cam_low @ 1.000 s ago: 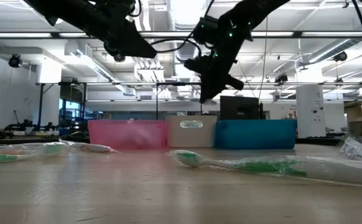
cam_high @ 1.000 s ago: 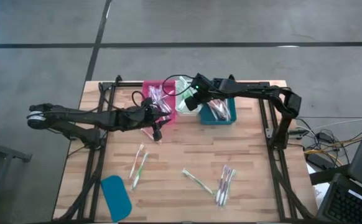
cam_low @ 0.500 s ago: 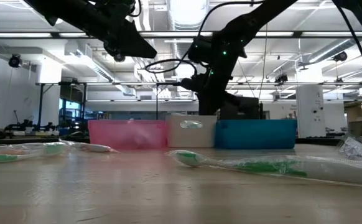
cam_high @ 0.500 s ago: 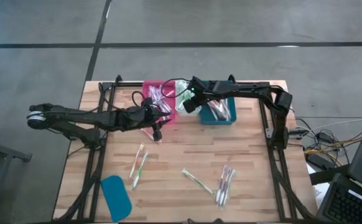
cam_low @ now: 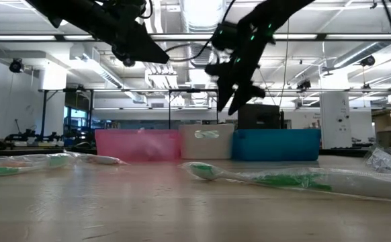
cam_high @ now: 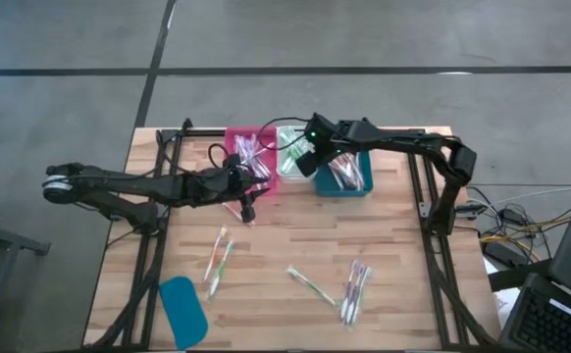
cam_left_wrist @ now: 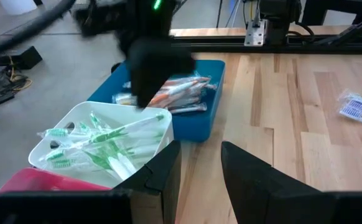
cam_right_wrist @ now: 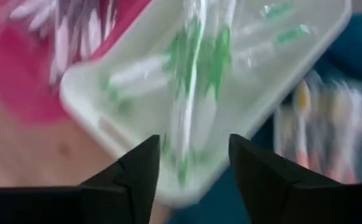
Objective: Pick & Place Toothbrushes
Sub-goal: Put the orange toothbrush into the blue bin
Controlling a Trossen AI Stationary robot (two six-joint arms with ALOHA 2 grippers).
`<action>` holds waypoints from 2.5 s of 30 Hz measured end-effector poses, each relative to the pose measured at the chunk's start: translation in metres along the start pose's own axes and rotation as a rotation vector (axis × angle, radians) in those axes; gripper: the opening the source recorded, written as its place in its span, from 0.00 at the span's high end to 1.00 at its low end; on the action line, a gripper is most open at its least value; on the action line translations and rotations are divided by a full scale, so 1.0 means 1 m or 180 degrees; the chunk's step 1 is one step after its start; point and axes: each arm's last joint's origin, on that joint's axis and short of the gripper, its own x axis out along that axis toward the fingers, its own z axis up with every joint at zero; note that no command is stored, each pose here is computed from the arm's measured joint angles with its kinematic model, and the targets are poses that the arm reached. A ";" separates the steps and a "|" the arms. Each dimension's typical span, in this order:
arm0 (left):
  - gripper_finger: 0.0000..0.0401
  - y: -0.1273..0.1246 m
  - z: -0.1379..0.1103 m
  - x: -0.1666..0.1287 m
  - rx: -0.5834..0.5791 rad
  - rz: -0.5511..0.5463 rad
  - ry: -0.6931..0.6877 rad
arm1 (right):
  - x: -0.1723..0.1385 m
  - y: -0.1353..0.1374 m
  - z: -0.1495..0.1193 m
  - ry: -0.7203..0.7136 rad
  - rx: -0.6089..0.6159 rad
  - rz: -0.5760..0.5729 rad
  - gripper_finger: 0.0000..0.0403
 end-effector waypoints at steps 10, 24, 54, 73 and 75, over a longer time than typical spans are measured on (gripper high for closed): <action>0.70 0.000 -0.001 0.000 0.0088 -0.0002 0.0048 | -0.103 0.053 -0.083 0.0441 -0.0320 -0.0288 0.52; 0.70 0.000 -0.002 0.000 0.0046 -0.0016 0.0076 | -0.178 0.128 -0.218 0.0024 -0.0300 0.0155 0.60; 0.70 -0.006 -0.065 0.004 0.1947 -0.0610 0.2462 | -0.144 0.151 -0.270 0.0191 -0.0615 -0.0173 0.67; 0.82 -0.027 -0.113 0.051 0.2118 -0.0974 0.3315 | -0.142 0.150 -0.271 0.0199 -0.0771 -0.0188 0.54; 0.90 -0.029 -0.112 0.049 0.2105 -0.0964 0.3299 | -0.142 0.150 -0.271 0.0200 -0.0788 -0.0187 0.53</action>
